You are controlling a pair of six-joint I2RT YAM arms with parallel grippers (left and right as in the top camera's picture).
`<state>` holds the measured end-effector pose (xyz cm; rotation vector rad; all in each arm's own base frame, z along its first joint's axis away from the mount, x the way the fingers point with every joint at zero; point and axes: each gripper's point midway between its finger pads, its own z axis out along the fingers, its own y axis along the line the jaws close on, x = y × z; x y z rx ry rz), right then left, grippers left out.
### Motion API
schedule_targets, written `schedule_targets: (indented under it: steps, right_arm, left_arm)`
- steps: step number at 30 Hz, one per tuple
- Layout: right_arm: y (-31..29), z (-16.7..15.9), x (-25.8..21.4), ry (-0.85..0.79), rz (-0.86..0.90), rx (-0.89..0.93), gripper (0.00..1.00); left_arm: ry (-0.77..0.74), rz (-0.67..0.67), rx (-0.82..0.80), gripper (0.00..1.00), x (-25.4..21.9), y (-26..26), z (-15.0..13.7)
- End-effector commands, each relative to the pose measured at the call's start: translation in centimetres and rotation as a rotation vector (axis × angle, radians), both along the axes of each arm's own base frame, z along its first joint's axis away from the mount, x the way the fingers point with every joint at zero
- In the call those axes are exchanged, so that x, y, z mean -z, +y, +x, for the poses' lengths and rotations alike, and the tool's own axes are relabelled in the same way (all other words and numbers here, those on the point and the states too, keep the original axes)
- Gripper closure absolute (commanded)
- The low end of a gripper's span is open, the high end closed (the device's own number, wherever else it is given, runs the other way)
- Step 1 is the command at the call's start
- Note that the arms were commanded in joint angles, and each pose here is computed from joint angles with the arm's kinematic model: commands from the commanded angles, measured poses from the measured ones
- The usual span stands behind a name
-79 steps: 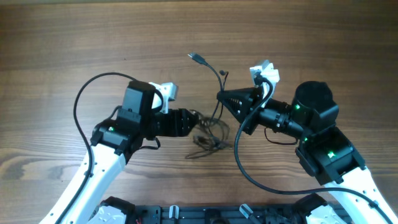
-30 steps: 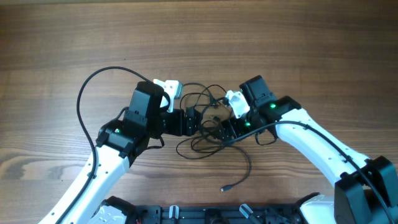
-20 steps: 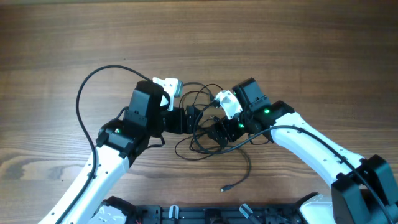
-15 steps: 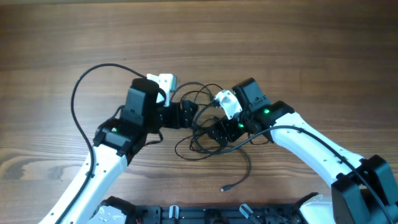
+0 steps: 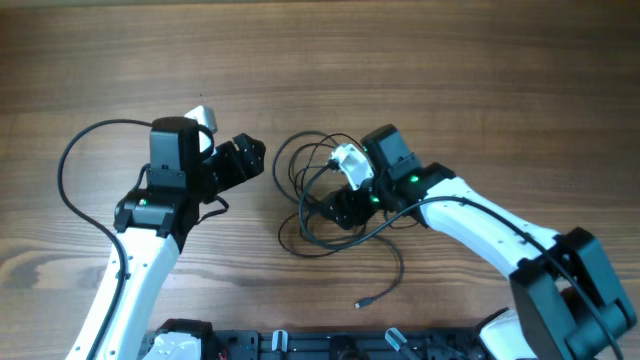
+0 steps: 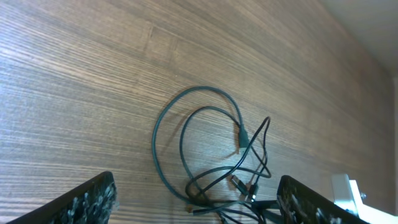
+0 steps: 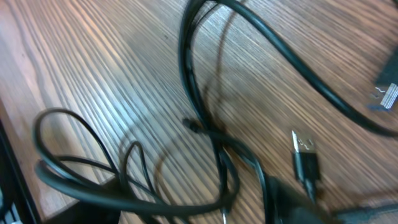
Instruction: Untangle cables
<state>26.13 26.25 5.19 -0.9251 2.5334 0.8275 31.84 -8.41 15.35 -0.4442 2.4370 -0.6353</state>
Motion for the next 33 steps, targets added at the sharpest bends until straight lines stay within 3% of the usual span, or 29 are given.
schedule_targets:
  steps: [1, 2, 8, 14, 19, 22, 24, 26, 29, 33]
  right_arm:
    - [0.9, -0.2, 0.8, 0.062, 0.033, 0.040, 0.75]
    - [1.2, 0.3, 0.5, 0.073, 0.052, 0.078, 0.95]
    - [3.6, 3.1, -4.6, 0.036, 0.219, 0.173, 0.96]
    - [4.9, 6.2, -18.1, -0.152, 0.402, 0.184, 0.95]
    - [4.2, 5.1, -30.4, -0.334, 0.540, 0.152, 0.96]
    - [3.3, 4.0, -33.4, -0.411, 0.569, 0.140, 0.95]
    - [1.9, 3.8, -33.7, -0.436, 0.531, 0.201, 0.78]
    - [0.7, 3.6, -33.0, -0.445, 0.472, 0.234, 0.75]
    - [-0.5, 3.7, -31.1, -0.429, 0.375, 0.275, 0.49]
    - [-4.1, 4.7, -26.6, -0.371, 0.147, 0.448, 0.33]
  left_arm:
    - [-0.009, -0.020, -0.008, 0.15, -0.9, 0.0, 0.0]
    - [-0.005, -0.019, -0.008, 0.14, -0.8, 0.0, -0.1]
    - [0.026, -0.015, -0.008, 0.14, -0.3, 0.1, -0.6]
    - [0.062, -0.008, -0.005, 0.15, 0.3, 0.2, -1.3]
    - [0.080, -0.006, -0.005, 0.15, 0.5, 0.2, -1.7]
    - [0.085, -0.003, -0.003, 0.15, 0.6, 0.2, -1.8]
    - [0.086, -0.004, -0.003, 0.15, 0.6, 0.2, -1.8]
    - [0.086, -0.004, -0.003, 0.15, 0.6, 0.2, -1.8]
    - [0.093, -0.002, -0.003, 0.15, 0.7, 0.2, -1.9]
    - [0.111, 0.000, -0.003, 0.15, 1.0, 0.3, -2.3]
